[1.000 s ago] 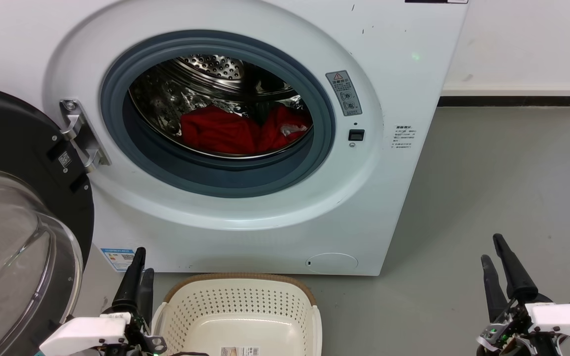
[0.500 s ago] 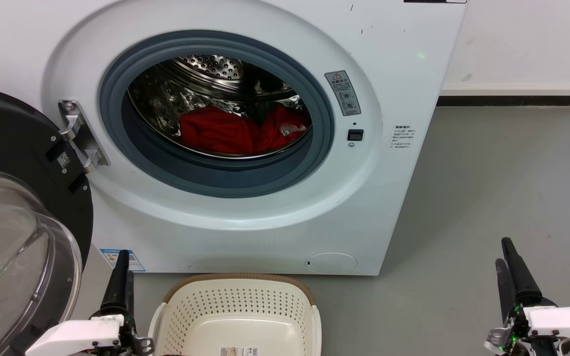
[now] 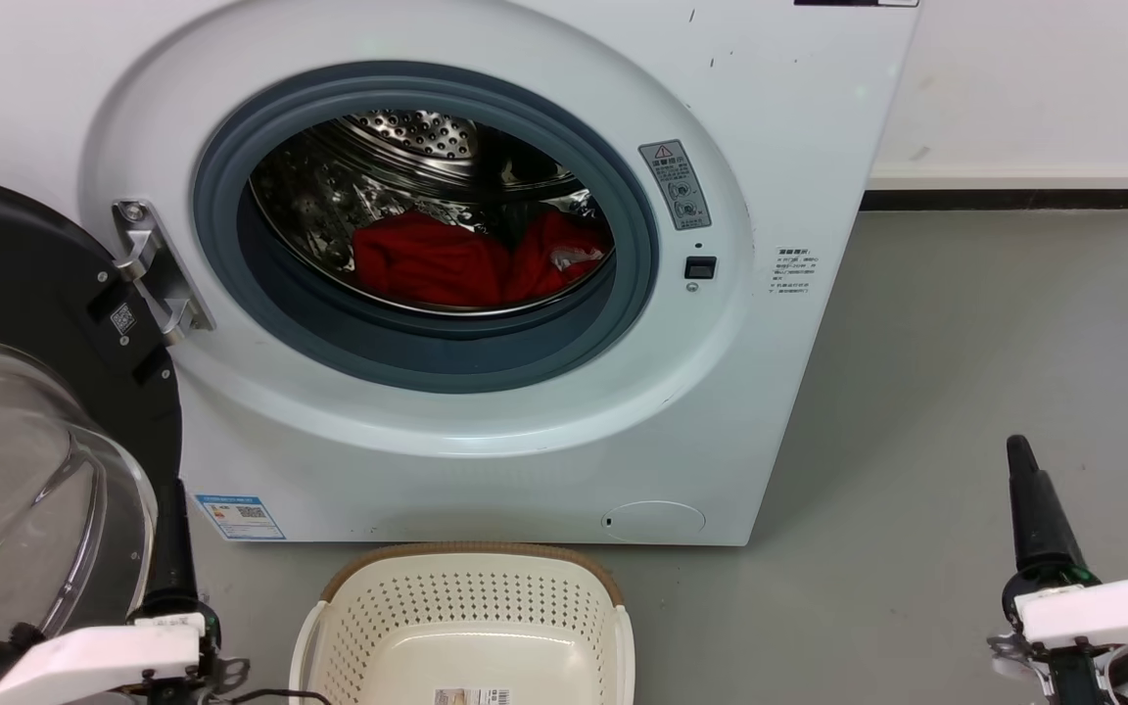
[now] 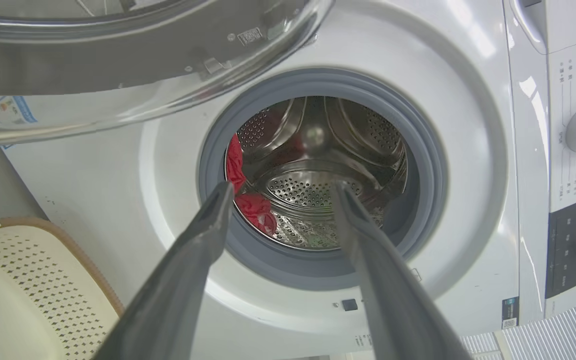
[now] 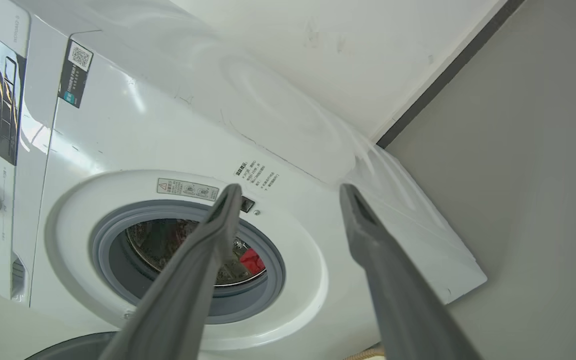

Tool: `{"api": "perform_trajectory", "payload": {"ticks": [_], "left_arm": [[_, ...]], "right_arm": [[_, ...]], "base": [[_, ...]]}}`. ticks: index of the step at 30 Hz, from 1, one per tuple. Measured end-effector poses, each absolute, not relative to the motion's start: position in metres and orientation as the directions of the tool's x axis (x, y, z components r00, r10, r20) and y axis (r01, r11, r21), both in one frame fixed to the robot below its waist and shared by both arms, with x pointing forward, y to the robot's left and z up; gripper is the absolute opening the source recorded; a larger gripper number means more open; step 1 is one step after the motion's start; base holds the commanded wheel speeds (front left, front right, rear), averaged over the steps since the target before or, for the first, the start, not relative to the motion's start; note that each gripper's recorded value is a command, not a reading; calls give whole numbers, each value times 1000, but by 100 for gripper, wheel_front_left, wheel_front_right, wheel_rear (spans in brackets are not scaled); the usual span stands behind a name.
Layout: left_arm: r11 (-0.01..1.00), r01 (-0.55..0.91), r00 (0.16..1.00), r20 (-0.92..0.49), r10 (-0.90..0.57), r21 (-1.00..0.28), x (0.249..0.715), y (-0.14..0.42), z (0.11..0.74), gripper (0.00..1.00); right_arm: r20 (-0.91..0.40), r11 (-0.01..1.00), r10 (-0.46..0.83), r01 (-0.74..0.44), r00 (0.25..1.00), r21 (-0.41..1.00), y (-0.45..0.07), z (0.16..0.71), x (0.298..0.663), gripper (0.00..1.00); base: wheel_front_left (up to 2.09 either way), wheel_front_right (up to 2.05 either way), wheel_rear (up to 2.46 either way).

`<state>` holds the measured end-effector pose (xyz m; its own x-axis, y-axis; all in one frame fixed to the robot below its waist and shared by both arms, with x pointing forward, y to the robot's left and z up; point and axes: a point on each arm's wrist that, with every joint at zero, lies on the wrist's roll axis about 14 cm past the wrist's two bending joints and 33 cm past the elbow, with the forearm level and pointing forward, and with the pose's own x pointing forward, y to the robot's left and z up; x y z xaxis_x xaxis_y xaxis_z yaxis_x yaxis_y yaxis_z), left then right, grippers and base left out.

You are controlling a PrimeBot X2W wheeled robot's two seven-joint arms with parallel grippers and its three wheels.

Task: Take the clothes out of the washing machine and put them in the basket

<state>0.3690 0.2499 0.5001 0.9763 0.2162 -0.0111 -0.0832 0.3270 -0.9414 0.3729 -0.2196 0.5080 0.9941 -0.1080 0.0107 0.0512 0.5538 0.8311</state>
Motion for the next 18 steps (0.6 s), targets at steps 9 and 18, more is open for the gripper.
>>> {"api": "perform_trajectory", "payload": {"ticks": [9, 18], "left_arm": [[514, -86, 972, 43, 233, -854, 372, 250, 526, 100], [671, -53, 980, 91, 177, -740, 372, 226, 541, 100]], "right_arm": [[104, 781, -73, -8, 992, 625, -212, 537, 375, 100], [164, 893, -17, -59, 986, 447, -196, 554, 374, 100]], "base": [[0, 0, 0], [0, 0, 0]]}}
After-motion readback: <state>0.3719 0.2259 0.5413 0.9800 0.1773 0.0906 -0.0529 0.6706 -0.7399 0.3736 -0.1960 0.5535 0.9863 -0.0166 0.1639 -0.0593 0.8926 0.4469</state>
